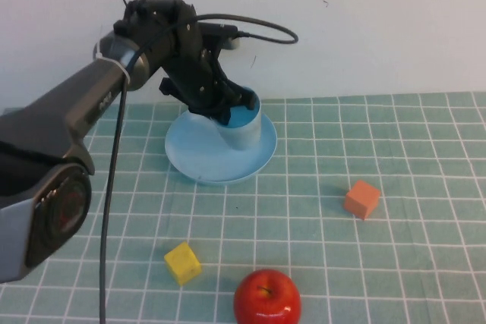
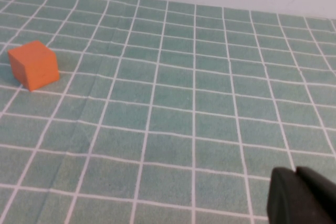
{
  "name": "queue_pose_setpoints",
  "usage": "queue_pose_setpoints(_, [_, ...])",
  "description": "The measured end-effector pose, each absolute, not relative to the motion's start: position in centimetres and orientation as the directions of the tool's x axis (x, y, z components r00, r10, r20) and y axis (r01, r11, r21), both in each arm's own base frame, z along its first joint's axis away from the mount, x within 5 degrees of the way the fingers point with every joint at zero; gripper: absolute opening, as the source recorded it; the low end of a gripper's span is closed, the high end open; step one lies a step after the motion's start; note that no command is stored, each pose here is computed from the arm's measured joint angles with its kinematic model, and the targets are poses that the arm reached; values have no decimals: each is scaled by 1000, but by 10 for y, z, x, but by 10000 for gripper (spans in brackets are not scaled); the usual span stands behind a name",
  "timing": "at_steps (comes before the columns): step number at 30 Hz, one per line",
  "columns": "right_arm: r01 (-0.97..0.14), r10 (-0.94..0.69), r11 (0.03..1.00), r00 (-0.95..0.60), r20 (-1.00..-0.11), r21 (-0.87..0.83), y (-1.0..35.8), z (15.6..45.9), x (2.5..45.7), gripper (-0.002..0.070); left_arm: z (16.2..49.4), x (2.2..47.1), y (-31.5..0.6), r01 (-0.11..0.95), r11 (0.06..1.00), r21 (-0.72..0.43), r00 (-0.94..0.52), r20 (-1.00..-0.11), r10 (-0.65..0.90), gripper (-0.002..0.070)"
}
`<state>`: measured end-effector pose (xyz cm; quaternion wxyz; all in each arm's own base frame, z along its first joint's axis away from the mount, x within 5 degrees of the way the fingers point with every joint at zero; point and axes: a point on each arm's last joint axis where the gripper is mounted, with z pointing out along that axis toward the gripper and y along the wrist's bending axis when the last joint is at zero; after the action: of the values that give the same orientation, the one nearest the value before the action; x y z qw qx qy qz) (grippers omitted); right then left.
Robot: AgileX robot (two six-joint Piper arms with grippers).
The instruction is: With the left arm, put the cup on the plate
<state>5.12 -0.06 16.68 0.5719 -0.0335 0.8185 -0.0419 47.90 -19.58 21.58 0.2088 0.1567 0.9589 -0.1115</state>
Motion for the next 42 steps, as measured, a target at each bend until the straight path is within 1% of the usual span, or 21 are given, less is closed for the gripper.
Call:
queue_pose_setpoints(3, [-7, -103, 994, -344, -934, -107, -1, 167, 51, -2, 196, 483, -194, 324, 938, -122, -887, -383, 257, 27])
queue_pose_setpoints(5, [-7, -103, 994, -344, -934, -107, -1, 167, 51, -2, 188, 485, -194, 303, 945, -121, -899, -365, 241, 27])
queue_pose_setpoints(9, [-7, -103, 994, -344, -934, -107, -1, 167, 51, -2, 187, 486, -193, 246, 959, -138, -916, -356, 184, 28])
queue_pose_setpoints(11, [-7, -103, 994, -344, -934, -107, -1, 167, 51, -2, 186, 486, -193, 237, 961, -140, -919, -353, 176, 39])
queue_pose_setpoints(13, [-7, -103, 994, -344, -934, -107, -1, 167, 51, -2, 186, 487, -193, 238, 961, -139, -918, -355, 176, 88])
queue_pose_setpoints(18, [-7, -103, 994, -344, -934, -107, -1, 167, 51, -2, 183, 489, -194, 238, 962, -136, -918, -355, 177, 312])
queue_pose_setpoints(21, [-7, -103, 994, -344, -934, -107, -1, 167, 51, -2, 193, 492, -195, 244, 960, -136, -907, -383, 176, 400])
queue_pose_setpoints(24, [-7, -103, 994, -344, -934, -107, -1, 167, 51, -2, 213, 494, -194, 252, 960, -120, -891, -416, 182, 435])
queue_pose_setpoints(28, [-7, -103, 994, -344, -934, -107, -1, 167, 51, -2, 243, 493, -190, 258, 963, -84, -866, -461, 192, 442])
queue_pose_setpoints(30, [-7, -103, 994, -344, -934, -107, -1, 167, 51, -2, 264, 488, -185, 257, 965, -57, -853, -482, 199, 436])
queue_pose_setpoints(32, [-7, -103, 994, -344, -934, -107, -1, 167, 51, -2, 283, 482, -179, 251, 968, -18, -843, -495, 210, 405])
queue_pose_setpoints(34, [-7, -103, 994, -344, -934, -107, -1, 167, 51, -2, 304, 474, -173, 242, 970, 19, -832, -511, 217, 329])
queue_pose_setpoints(38, [-7, -103, 994, -344, -934, -107, -1, 167, 51, -2, 358, 452, -159, 229, 970, 77, -777, -586, 230, 104])
queue_pose_setpoints(39, [-7, -103, 994, -344, -934, -107, -1, 167, 51, -2, 376, 443, -155, 226, 971, 80, -756, -614, 226, 69])
queue_pose_setpoints(42, [-7, -103, 994, -344, -934, -107, -1, 167, 51, -2, 434, 408, -146, 227, 971, 77, -676, -705, 214, 21])
